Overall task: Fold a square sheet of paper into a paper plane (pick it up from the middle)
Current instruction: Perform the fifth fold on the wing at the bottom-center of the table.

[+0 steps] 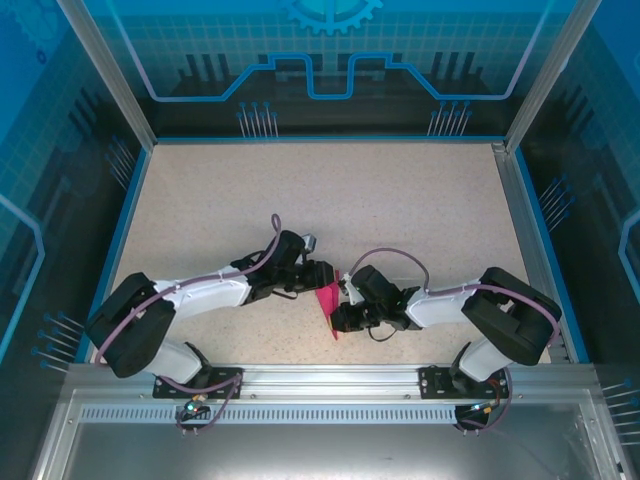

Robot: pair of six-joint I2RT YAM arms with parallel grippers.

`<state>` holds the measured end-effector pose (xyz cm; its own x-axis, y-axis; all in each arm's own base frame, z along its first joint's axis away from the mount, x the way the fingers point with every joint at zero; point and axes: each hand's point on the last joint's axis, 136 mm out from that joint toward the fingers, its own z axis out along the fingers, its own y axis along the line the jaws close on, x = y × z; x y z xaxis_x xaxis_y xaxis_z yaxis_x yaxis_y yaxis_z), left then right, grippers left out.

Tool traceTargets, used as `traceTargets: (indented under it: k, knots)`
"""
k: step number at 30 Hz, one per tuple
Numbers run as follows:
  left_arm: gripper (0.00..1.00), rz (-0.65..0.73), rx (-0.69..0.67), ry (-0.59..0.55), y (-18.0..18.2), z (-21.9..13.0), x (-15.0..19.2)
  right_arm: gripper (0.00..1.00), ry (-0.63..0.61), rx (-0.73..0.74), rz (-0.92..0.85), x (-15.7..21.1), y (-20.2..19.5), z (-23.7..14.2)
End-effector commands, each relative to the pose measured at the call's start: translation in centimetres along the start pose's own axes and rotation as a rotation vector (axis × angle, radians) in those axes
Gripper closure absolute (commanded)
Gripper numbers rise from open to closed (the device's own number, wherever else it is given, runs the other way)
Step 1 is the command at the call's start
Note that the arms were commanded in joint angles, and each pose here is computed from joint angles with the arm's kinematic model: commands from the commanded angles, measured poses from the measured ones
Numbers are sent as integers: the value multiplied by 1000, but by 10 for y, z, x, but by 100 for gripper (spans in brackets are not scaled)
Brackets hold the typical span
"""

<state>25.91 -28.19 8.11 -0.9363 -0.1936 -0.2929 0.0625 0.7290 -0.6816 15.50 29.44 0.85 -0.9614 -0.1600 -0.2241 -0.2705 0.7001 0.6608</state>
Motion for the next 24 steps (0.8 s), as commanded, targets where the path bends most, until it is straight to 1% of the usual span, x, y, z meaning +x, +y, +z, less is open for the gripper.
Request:
traceTargets:
  k: [1,3,7,12,18,22,24]
  knots:
    - [61,35,22,-5,-1,8,-2,92,126,194,73,40,-55,3]
    - [62,23,10,-5,4,12,-3,92,124,197,78,40,-56,3]
    - [69,-34,-30,-13,21,17,-5,93,122,199,84,40,-57,3]
    - [76,-84,-25,-24,31,18,-7,93,119,202,88,40,-57,2]
    - [78,-92,32,-2,21,18,-4,93,113,202,91,39,-56,1]
    - [75,-94,87,-8,10,10,-4,93,108,199,88,38,-54,-1]
    - [75,-98,67,-12,13,4,-2,93,102,202,89,38,-55,-2]
